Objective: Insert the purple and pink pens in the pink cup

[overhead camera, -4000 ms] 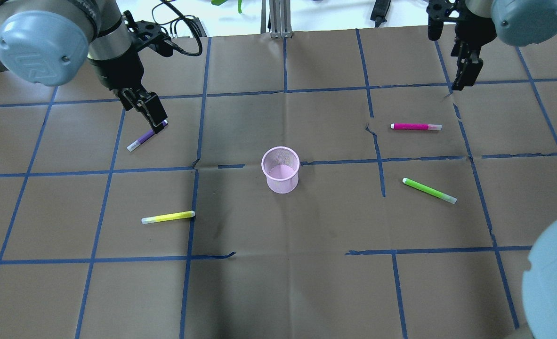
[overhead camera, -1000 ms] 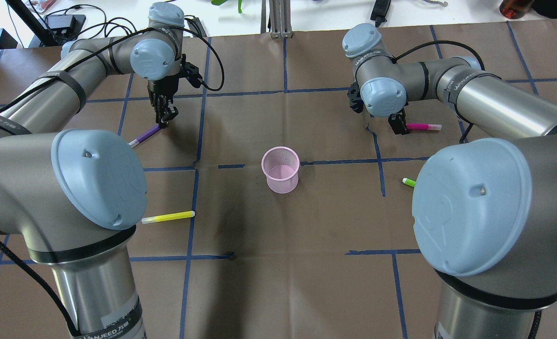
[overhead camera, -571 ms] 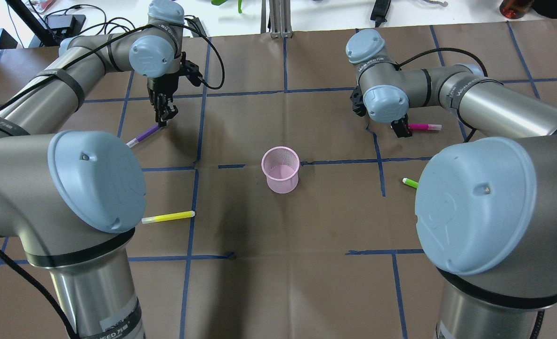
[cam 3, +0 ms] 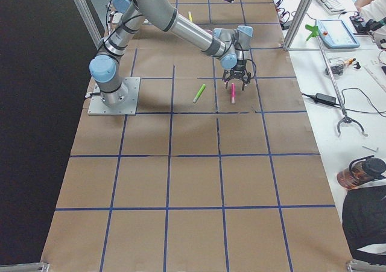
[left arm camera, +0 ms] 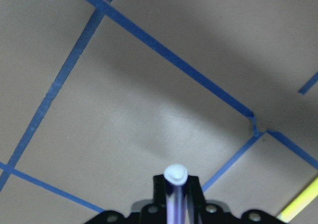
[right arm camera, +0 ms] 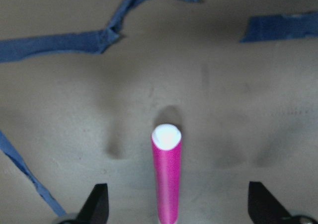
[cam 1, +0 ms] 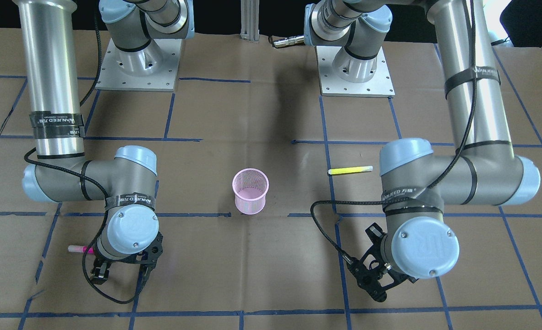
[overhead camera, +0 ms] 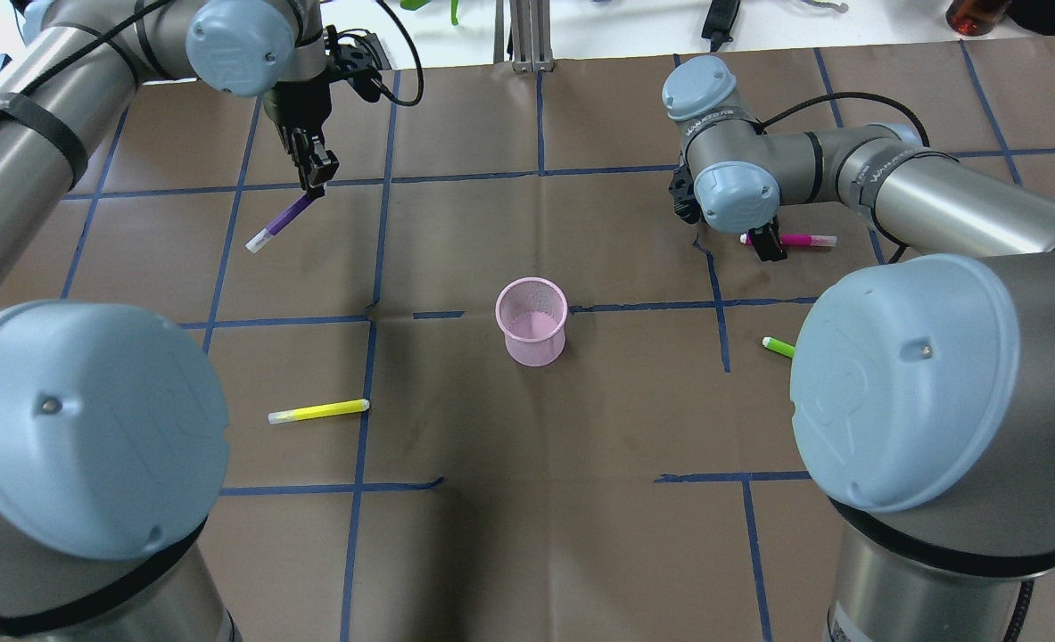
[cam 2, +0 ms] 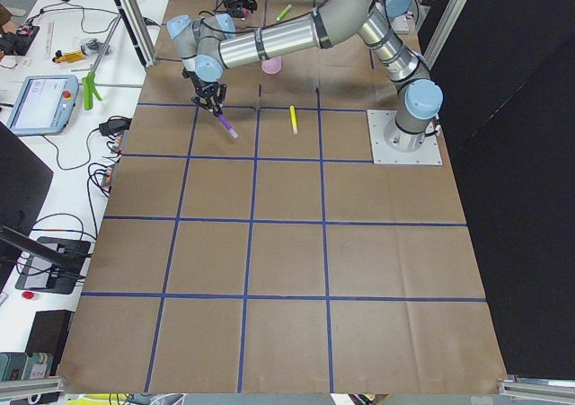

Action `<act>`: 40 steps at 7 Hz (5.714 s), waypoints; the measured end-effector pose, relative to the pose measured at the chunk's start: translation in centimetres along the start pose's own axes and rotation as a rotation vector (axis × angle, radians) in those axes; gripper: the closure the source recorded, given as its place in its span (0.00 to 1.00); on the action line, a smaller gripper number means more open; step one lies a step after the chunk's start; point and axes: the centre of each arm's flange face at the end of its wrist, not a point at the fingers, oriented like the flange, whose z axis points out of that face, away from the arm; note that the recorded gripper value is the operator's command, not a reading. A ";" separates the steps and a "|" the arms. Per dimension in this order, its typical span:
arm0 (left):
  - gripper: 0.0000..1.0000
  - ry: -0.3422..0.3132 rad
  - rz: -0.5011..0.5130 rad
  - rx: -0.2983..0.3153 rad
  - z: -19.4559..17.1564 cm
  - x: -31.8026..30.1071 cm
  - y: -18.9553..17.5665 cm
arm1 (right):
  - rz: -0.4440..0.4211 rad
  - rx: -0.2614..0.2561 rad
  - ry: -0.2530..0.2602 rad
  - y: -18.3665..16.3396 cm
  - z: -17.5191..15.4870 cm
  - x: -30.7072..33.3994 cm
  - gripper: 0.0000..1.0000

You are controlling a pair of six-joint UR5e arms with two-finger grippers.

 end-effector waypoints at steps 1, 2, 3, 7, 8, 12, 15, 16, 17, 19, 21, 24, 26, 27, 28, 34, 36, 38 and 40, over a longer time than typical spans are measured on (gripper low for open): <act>1.00 0.014 0.031 0.073 -3.3 3.4 -0.5 | -0.010 0.002 0.000 0.0 0.0 0.0 0.47; 1.00 0.030 0.067 0.144 -6.0 6.7 -1.1 | -0.015 0.002 0.000 0.0 0.0 0.1 0.59; 1.00 0.044 0.098 0.213 -8.4 9.3 -1.4 | -0.018 0.001 0.000 0.0 0.0 0.1 0.70; 1.00 0.115 0.159 0.480 -13.0 19.8 2.3 | -0.014 0.002 0.011 0.1 -0.3 0.3 0.92; 1.00 0.098 0.166 0.551 -11.7 21.1 2.8 | -0.011 0.004 0.019 0.2 -0.5 0.4 0.92; 1.00 0.085 0.191 0.758 -7.3 23.4 -0.1 | -0.004 0.011 0.081 2.7 -3.8 1.3 0.92; 1.00 0.129 0.208 0.737 -2.7 24.4 -2.2 | 0.053 0.060 0.184 8.2 -11.2 0.4 0.92; 1.00 0.124 0.212 0.742 -1.0 24.6 -2.4 | 0.075 0.111 0.212 9.8 -13.3 -0.2 0.92; 1.00 0.112 0.215 0.752 0.1 24.7 -2.5 | 0.086 0.181 0.230 10.9 -15.3 -1.0 0.92; 0.19 0.102 0.218 0.755 1.3 24.8 -2.5 | 0.062 0.340 0.191 12.7 -19.7 -4.2 0.92; 0.10 0.105 0.217 0.749 1.9 24.3 -2.9 | 0.021 0.477 0.087 13.7 -22.7 -7.8 0.92; 0.07 0.105 0.194 0.751 0.7 23.9 -2.7 | -0.010 0.531 -0.005 14.9 -24.9 -11.6 0.91; 0.07 0.150 0.139 0.705 -3.3 23.1 -2.3 | -0.014 0.528 -0.015 15.0 -25.3 -12.2 0.89; 0.07 0.177 0.104 0.649 -6.1 22.6 -1.9 | -0.012 0.527 -0.017 15.0 -25.4 -12.3 0.90; 0.02 0.199 0.037 0.584 -8.8 21.8 -1.2 | -0.011 0.529 -0.019 14.9 -25.4 -12.4 0.90; 0.02 0.114 -0.450 0.357 -13.7 16.5 12.3 | -0.019 0.588 -0.051 11.0 -25.7 -13.9 0.90; 0.02 0.091 -0.676 0.334 -14.3 16.1 16.1 | -0.046 0.594 -0.017 6.4 -27.2 -15.9 0.90; 0.02 0.044 -0.875 0.301 -15.1 15.4 17.5 | -0.012 0.663 0.026 2.1 -28.5 -17.6 0.90; 0.02 0.055 -1.015 0.297 -15.4 15.7 17.5 | 0.054 0.791 0.059 -2.1 -28.7 -19.4 0.90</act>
